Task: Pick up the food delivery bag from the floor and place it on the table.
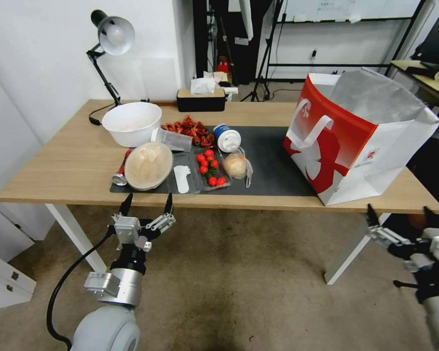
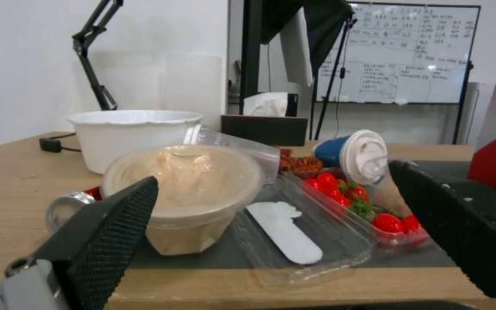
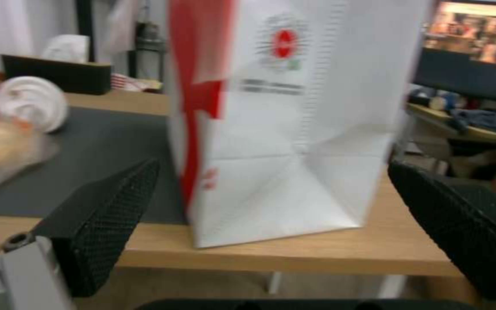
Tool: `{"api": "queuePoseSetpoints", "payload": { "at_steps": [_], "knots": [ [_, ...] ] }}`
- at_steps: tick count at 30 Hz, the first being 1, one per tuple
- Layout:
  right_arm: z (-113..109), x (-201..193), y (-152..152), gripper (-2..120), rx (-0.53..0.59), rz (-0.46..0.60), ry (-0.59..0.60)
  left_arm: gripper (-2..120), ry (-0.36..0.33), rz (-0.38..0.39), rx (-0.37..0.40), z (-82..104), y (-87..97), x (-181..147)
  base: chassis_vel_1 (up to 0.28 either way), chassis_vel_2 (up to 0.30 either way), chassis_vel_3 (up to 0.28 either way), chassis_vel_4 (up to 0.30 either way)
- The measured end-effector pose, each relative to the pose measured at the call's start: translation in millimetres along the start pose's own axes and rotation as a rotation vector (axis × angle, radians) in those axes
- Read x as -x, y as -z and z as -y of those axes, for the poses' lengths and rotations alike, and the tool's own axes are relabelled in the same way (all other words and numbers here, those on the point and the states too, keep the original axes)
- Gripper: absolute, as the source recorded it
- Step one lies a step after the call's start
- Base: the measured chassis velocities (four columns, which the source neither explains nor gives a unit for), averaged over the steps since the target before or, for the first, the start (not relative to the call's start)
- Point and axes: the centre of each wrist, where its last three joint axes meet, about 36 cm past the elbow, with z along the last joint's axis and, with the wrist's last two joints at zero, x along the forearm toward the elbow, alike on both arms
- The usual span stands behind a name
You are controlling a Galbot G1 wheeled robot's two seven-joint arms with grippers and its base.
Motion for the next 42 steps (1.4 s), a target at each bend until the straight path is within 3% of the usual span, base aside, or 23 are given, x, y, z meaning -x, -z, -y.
{"api": "queuePoseSetpoints", "payload": {
  "at_steps": [9,19,42],
  "knots": [
    [-47.2,3.7,-8.8,100,-0.013,0.016,0.089,100,-0.01,-0.01,0.043,2.4,-15.1,-5.9,0.0,0.0,0.0,0.0],
    [-72.5,4.9,-22.8,100,0.013,0.101,0.152,100,-0.01,-0.04,0.058,4.3,-20.4,-12.5,0.0,0.0,0.0,0.0],
    [-77.5,1.1,-25.0,100,-0.004,0.115,0.191,100,0.015,-0.08,0.049,7.2,-27.9,-16.3,0.0,0.0,0.0,0.0]
  ]
}}
